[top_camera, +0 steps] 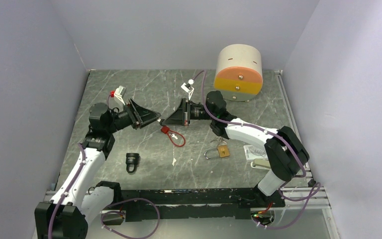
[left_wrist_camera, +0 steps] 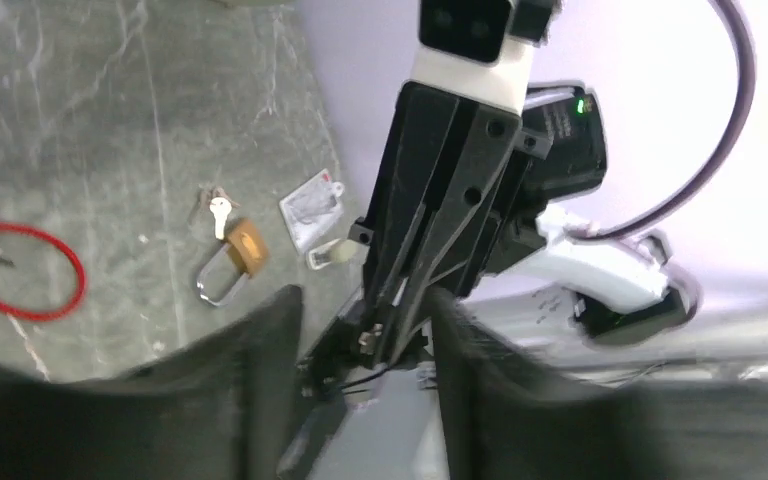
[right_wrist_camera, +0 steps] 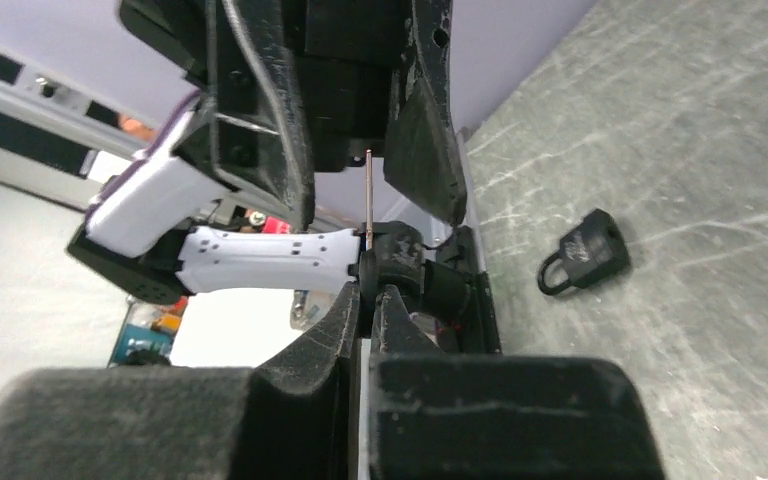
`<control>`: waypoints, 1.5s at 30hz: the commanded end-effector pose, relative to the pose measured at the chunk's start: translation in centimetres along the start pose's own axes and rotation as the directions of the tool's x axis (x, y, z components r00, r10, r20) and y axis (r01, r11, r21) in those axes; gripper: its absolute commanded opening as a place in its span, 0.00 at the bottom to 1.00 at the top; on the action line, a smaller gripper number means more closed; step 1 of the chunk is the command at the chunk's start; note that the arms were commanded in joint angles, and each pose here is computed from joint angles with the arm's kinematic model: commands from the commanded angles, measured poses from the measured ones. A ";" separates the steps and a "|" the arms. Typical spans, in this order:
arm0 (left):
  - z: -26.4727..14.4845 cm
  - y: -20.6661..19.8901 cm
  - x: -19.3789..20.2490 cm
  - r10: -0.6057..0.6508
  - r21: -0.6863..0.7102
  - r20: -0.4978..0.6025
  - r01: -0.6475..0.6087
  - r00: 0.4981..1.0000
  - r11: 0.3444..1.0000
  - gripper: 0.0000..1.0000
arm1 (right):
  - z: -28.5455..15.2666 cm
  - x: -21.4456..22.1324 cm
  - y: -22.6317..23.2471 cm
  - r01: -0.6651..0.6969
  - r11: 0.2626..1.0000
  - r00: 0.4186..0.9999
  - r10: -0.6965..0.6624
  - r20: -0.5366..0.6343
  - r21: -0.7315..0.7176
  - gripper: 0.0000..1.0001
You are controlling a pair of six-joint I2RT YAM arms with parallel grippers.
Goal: Unlock with the key
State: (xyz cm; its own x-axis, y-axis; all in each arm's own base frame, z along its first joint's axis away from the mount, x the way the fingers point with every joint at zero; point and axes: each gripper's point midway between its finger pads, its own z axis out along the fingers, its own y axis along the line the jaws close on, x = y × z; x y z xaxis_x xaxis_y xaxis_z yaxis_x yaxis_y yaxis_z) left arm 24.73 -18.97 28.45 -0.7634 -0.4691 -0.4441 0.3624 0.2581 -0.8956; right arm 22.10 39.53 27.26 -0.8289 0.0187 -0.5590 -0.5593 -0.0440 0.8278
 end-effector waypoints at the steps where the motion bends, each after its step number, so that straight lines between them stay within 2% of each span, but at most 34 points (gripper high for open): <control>1: -1.0 2.6 -1.0 -0.060 -0.254 0.085 0.080 0.995 0.964 0.78 | -0.7 -1.4 -1.8 0.054 0.991 0.997 -0.059 0.042 0.125 0.00; 2: -2.0 4.3 -1.1 -0.087 -0.370 0.128 0.129 0.988 0.920 0.90 | -1.3 -1.3 -3.3 0.050 0.978 0.997 -0.060 0.044 0.200 0.00; 3: -3.7 6.6 -0.9 -0.122 -0.513 0.199 0.209 0.972 0.832 0.94 | -1.9 -1.3 -5.0 0.067 0.955 0.995 -0.085 0.051 0.289 0.00; 5: -7.9 10.4 0.7 -0.165 -0.720 0.313 0.346 0.936 0.601 0.94 | -3.3 -0.6 -7.8 0.067 0.903 0.995 -0.093 0.041 0.425 0.00; 8: -12.1 12.9 4.1 -0.232 -0.831 0.384 0.444 0.894 0.335 0.94 | -5.2 0.8 -10.8 0.048 0.834 0.997 -0.072 0.023 0.550 0.00; 10: -13.0 13.7 6.2 -0.299 -0.837 0.415 0.489 0.859 0.244 0.94 | -5.8 1.6 -11.8 0.035 0.813 0.998 -0.054 0.014 0.581 0.00; 13: -13.2 15.0 8.6 -0.372 -0.811 0.470 0.558 0.800 0.176 0.94 | -6.2 2.4 -12.5 0.019 0.804 0.999 -0.034 0.014 0.594 0.00; 17: -14.9 17.3 11.0 -0.364 -0.781 0.564 0.622 0.741 0.058 0.94 | -6.2 2.7 -12.7 0.007 0.807 0.999 -0.025 0.022 0.591 0.00; 19: -15.3 18.0 11.1 -0.339 -0.770 0.587 0.637 0.735 0.049 0.94 | -6.2 2.9 -12.8 0.007 0.808 1.000 -0.021 0.018 0.590 0.00; 21: -14.8 18.5 10.4 -0.318 -0.769 0.577 0.631 0.753 0.099 0.94 | -6.2 3.1 -12.9 0.009 0.806 1.000 -0.019 0.010 0.592 0.00; 24: -14.3 19.7 9.8 -0.295 -0.778 0.564 0.616 0.771 0.122 0.94 | -6.3 3.2 -12.7 0.024 0.812 1.000 -0.029 -0.002 0.583 0.00; 29: -14.7 21.3 8.8 -0.234 -0.803 0.560 0.590 0.795 0.080 0.94 | -6.3 3.2 -12.0 0.047 0.823 0.999 -0.047 -0.015 0.566 0.00; 34: -14.1 23.3 8.0 -0.203 -0.821 0.539 0.564 0.817 0.092 0.94 | -6.5 3.4 -11.8 0.051 0.822 0.999 -0.048 -0.021 0.568 0.00; 39: -12.8 24.6 7.0 -0.190 -0.864 0.455 0.483 0.870 0.143 0.91 | -6.4 3.9 -10.7 0.072 0.850 0.997 -0.059 -0.042 0.522 0.00; 43: -11.6 25.4 5.6 -0.169 -0.902 0.364 0.392 0.916 0.180 0.91 | -6.7 4.3 -10.8 0.080 0.844 0.997 -0.058 -0.058 0.530 0.00; 45: -10.3 25.6 4.6 -0.167 -0.912 0.310 0.342 0.936 0.225 0.90 | -6.9 4.5 -10.9 0.081 0.840 0.996 -0.056 -0.064 0.537 0.00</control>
State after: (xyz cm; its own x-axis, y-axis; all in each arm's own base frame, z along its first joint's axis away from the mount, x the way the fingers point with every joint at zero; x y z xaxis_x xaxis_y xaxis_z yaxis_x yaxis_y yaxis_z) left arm 20.42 -5.41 2.27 -0.5343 -0.8262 -0.1784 -0.7878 0.5633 -0.2491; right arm 24.78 33.35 13.90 -0.8291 -0.0340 -0.5581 -0.4880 0.5311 0.6926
